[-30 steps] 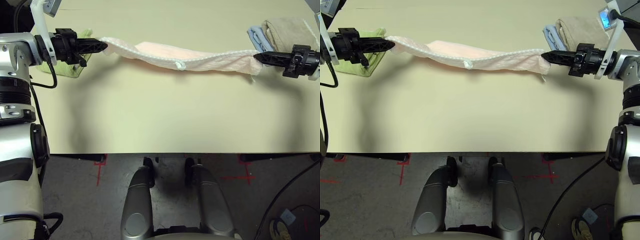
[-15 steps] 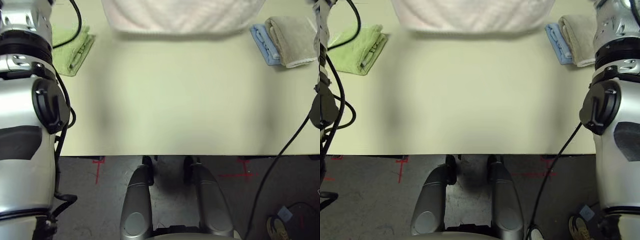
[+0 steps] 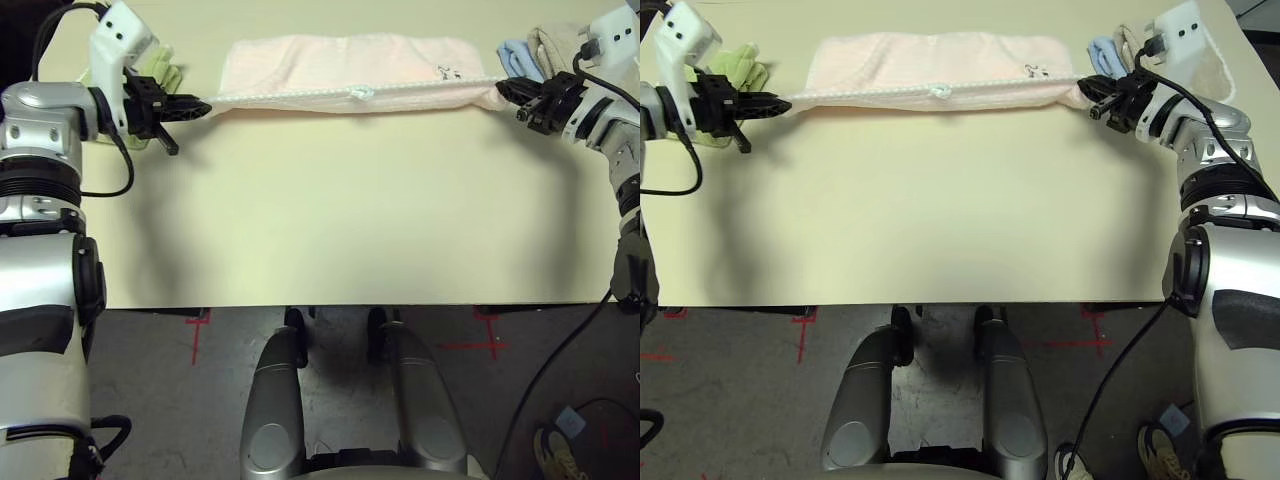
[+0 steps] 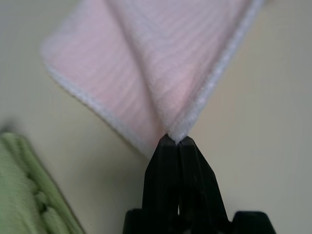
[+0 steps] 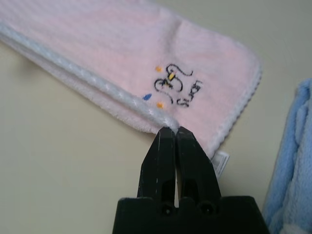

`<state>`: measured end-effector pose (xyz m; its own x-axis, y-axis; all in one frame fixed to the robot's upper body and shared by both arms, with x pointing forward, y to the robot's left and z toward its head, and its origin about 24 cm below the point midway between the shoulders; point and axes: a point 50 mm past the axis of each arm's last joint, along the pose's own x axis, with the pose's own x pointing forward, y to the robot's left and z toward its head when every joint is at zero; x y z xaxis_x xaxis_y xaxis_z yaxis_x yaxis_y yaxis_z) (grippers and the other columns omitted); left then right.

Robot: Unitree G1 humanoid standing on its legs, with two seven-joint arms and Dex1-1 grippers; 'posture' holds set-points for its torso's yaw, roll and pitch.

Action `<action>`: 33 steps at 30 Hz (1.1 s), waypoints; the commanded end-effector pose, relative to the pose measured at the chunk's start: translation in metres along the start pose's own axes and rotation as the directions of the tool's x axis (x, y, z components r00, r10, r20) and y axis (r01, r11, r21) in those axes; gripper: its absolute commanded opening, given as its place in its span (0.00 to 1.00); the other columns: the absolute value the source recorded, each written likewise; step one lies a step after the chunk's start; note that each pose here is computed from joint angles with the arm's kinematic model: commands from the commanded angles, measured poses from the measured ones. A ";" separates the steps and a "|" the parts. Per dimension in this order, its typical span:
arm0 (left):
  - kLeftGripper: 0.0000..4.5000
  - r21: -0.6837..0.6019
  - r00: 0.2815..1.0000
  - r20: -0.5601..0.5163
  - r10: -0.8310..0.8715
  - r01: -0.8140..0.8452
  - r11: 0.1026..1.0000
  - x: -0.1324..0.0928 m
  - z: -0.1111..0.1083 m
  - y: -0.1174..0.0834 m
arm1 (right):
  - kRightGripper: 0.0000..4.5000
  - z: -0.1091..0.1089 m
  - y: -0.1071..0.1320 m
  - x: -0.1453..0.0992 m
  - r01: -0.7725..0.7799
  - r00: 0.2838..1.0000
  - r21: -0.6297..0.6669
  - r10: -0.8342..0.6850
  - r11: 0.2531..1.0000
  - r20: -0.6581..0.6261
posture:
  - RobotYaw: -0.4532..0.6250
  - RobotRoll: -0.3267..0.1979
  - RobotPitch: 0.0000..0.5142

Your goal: Fold the towel and set it aside.

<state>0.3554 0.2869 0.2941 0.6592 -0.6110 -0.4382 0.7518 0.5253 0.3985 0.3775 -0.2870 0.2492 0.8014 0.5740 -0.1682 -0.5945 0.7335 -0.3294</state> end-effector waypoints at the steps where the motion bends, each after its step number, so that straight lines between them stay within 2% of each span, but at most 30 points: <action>1: 0.00 -0.011 0.989 -0.121 -0.088 0.087 0.996 -0.020 -0.007 -0.003 | 0.00 -0.017 -0.005 -0.022 -0.046 0.985 -0.099 0.028 0.994 -0.169 | 0.40 0.62 0.76; 5: 0.00 -0.016 0.965 -0.181 -0.188 0.189 0.982 -0.027 -0.005 -0.011 | 0.00 -0.017 -0.001 -0.029 -0.180 0.961 -0.112 0.151 0.977 -0.233 | 0.40 0.62 0.75; 12: 0.00 0.000 0.916 -0.296 -0.271 0.284 0.959 -0.038 -0.010 -0.028 | 0.00 -0.021 0.007 -0.044 -0.410 0.861 -0.073 0.359 0.909 -0.361 | 0.39 0.62 0.75; 16: 0.00 0.015 0.883 -0.358 -0.305 0.332 0.943 -0.046 -0.014 -0.036 | 0.00 -0.026 0.008 -0.050 -0.438 0.840 -0.082 0.376 0.895 -0.392 | 0.40 0.62 0.75; 24: 0.00 -0.013 0.845 -0.368 -0.388 0.412 0.911 -0.050 -0.015 -0.054 | 0.00 -0.032 0.010 -0.058 -0.479 0.802 -0.052 0.413 0.876 -0.432 | 0.41 0.62 0.75; 33: 0.00 -0.058 0.843 -0.365 -0.394 0.402 0.914 -0.054 -0.025 -0.055 | 0.00 -0.036 0.024 -0.069 -0.556 0.722 0.003 0.484 0.831 -0.494 | 0.41 0.62 0.75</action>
<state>0.2873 0.2834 0.2757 0.2276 -0.5732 -0.7872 0.9723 0.1786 0.1510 0.3226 -0.3023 0.2235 0.3245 0.6483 -0.6888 -0.9458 0.2301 -0.2290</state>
